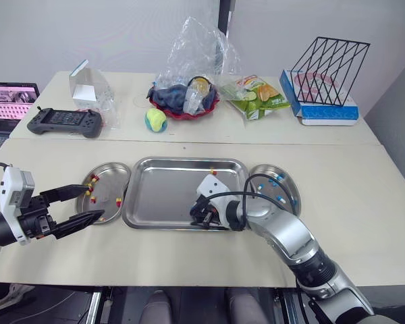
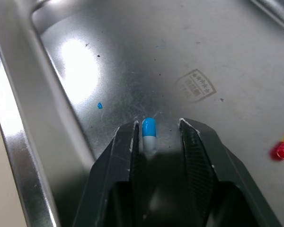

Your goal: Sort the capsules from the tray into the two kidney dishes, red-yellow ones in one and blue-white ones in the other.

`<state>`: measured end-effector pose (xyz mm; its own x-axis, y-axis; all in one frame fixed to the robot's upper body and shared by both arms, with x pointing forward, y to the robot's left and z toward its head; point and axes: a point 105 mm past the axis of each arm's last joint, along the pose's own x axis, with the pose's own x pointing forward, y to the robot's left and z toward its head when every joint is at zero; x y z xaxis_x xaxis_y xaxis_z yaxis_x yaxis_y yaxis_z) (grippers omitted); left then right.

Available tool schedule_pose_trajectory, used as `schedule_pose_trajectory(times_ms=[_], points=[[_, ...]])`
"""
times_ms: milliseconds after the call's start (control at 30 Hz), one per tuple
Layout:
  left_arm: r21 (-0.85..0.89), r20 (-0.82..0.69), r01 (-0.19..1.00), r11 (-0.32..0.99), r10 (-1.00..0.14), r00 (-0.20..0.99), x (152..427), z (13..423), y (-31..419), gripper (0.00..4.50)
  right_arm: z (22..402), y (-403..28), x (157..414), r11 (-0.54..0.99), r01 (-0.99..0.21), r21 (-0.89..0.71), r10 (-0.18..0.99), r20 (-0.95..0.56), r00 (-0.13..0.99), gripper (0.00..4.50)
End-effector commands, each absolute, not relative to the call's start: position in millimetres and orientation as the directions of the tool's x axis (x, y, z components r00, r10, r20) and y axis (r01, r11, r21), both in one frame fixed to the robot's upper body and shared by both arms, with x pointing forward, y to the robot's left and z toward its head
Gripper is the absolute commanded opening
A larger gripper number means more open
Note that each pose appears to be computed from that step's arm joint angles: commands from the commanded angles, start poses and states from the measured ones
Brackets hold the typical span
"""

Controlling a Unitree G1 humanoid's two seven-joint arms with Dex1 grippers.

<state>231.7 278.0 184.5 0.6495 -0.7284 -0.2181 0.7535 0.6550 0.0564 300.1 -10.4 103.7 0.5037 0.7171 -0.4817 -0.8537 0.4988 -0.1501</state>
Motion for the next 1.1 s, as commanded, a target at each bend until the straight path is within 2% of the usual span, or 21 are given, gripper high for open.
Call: schedule_pose_trajectory(times_ms=[33, 133, 233, 267, 300, 600, 700, 767, 933, 1000, 1100], points=[[0.107, -0.215, 0.754, 0.648, -0.726, 0.654, 232.3, 194.3, 278.9, 4.50, 85.8, -17.1, 296.5, 0.513, -0.850, -0.121, 0.684, -0.541, 0.490, 1.31], [0.108, -0.216, 0.754, 0.647, -0.726, 0.653, 232.1, 194.6, 279.0, 4.50, 86.2, -16.7, 296.7, 0.515, -0.849, -0.117, 0.685, -0.539, 0.489, 1.31], [0.109, -0.217, 0.755, 0.647, -0.726, 0.653, 232.2, 194.8, 279.1, 4.50, 86.1, -16.3, 296.2, 0.515, -0.850, -0.110, 0.688, -0.539, 0.487, 0.50], [0.110, -0.216, 0.755, 0.646, -0.726, 0.653, 232.6, 194.9, 279.1, 4.50, 86.3, -16.4, 296.5, 0.515, -0.850, -0.109, 0.688, -0.539, 0.486, 0.10], [0.109, -0.215, 0.755, 0.646, -0.726, 0.653, 233.0, 195.1, 279.1, 4.50, 86.6, -16.5, 296.8, 0.516, -0.850, -0.109, 0.688, -0.538, 0.486, 0.01], [0.105, -0.209, 0.757, 0.645, -0.730, 0.651, 232.4, 196.2, 278.9, 4.50, 95.8, -17.1, 302.4, 0.509, -0.854, -0.104, 0.708, -0.514, 0.484, 0.01], [0.107, -0.205, 0.760, 0.641, -0.734, 0.648, 234.1, 200.9, 281.3, 4.50, 134.9, -17.1, 303.2, 0.478, -0.878, 0.037, 0.819, -0.381, 0.430, 0.01], [0.109, -0.205, 0.766, 0.634, -0.739, 0.641, 235.8, 202.6, 280.9, 4.50, 154.3, -24.8, 306.1, 0.470, -0.878, 0.086, 0.848, -0.321, 0.422, 0.01], [0.099, -0.175, 0.776, 0.622, -0.757, 0.629, 240.2, 204.1, 277.8, 4.50, 183.0, -71.8, 327.6, 0.521, -0.852, 0.041, 0.824, -0.284, 0.490, 0.01], [0.090, -0.166, 0.781, 0.618, -0.764, 0.623, 241.7, 203.3, 276.1, 4.50, 186.5, -116.7, 347.7, 0.629, -0.777, -0.014, 0.738, -0.305, 0.602, 0.01], [0.086, -0.162, 0.784, 0.614, -0.768, 0.619, 243.2, 202.6, 274.8, 4.50, 185.3, -150.9, 357.7, 0.690, -0.721, -0.064, 0.666, -0.336, 0.667, 0.01]])
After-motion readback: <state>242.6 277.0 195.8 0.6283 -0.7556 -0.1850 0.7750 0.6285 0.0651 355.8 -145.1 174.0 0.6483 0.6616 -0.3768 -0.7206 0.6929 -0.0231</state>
